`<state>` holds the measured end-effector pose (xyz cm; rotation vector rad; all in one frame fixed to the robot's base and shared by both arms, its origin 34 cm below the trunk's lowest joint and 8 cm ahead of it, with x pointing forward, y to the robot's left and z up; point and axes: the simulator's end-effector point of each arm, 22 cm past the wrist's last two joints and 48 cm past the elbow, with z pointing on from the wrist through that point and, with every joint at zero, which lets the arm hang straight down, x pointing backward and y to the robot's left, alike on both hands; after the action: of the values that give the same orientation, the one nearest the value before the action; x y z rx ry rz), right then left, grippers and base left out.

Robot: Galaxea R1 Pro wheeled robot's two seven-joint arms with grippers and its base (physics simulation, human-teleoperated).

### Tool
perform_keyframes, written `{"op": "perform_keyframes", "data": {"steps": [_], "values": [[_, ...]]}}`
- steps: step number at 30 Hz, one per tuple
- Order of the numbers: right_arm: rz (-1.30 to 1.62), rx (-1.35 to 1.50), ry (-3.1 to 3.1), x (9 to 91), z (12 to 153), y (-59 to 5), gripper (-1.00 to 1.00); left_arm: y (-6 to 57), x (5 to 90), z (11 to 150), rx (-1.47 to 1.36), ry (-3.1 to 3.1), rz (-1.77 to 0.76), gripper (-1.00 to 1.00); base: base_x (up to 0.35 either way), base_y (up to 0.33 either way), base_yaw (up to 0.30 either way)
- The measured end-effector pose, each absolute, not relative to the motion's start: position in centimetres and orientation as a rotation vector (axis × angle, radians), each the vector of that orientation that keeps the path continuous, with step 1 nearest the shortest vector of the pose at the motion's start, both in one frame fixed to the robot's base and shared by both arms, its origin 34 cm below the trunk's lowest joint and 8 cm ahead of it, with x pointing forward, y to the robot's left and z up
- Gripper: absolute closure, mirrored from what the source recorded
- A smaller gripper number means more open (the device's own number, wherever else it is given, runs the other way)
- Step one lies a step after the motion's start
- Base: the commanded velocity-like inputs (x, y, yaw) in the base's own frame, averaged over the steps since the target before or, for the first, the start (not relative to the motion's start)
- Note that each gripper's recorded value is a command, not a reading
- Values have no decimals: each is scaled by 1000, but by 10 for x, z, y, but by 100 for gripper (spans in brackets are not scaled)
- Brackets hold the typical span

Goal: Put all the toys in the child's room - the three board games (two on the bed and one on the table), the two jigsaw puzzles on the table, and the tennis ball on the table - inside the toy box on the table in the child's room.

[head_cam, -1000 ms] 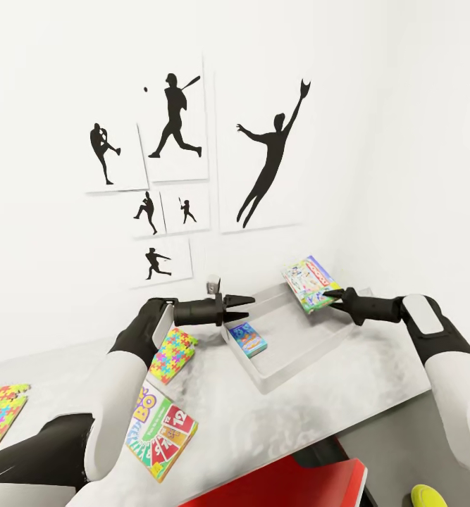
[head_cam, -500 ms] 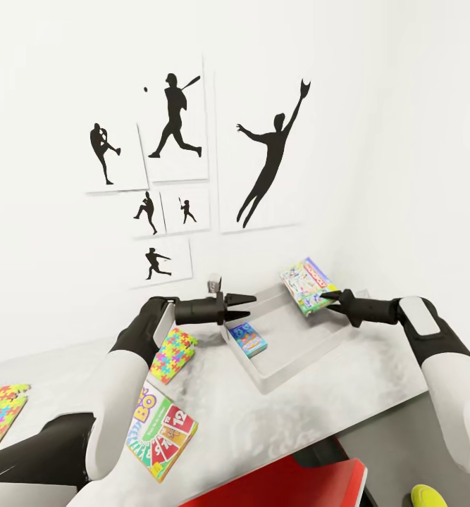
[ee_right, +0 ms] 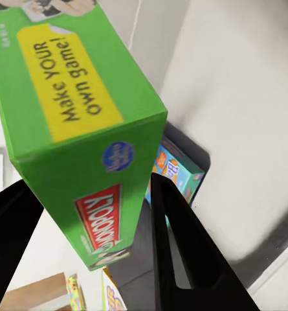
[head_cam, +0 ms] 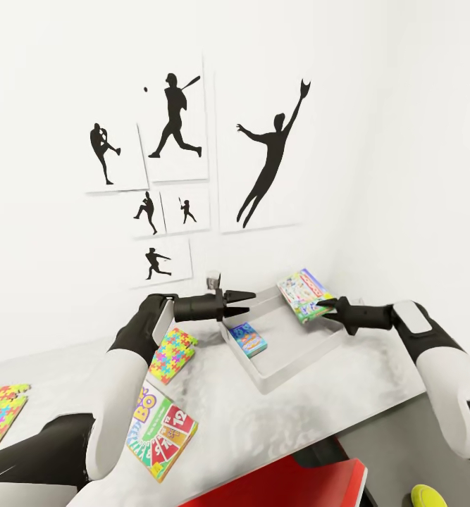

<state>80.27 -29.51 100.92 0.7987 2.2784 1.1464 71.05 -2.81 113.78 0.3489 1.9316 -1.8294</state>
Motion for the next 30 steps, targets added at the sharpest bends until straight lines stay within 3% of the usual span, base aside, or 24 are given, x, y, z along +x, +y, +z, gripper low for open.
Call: {"op": "perform_keyframes", "data": {"steps": [24, 30], "values": [[1088, 773, 2403, 812, 1015, -282, 100, -26, 711, 1139, 345, 1925, -1831, -100, 0, 0, 0], [1039, 748, 2438, 807, 1009, -287, 100, -25, 712, 1173, 279, 1806, -1972, -100, 0, 0, 0]]}}
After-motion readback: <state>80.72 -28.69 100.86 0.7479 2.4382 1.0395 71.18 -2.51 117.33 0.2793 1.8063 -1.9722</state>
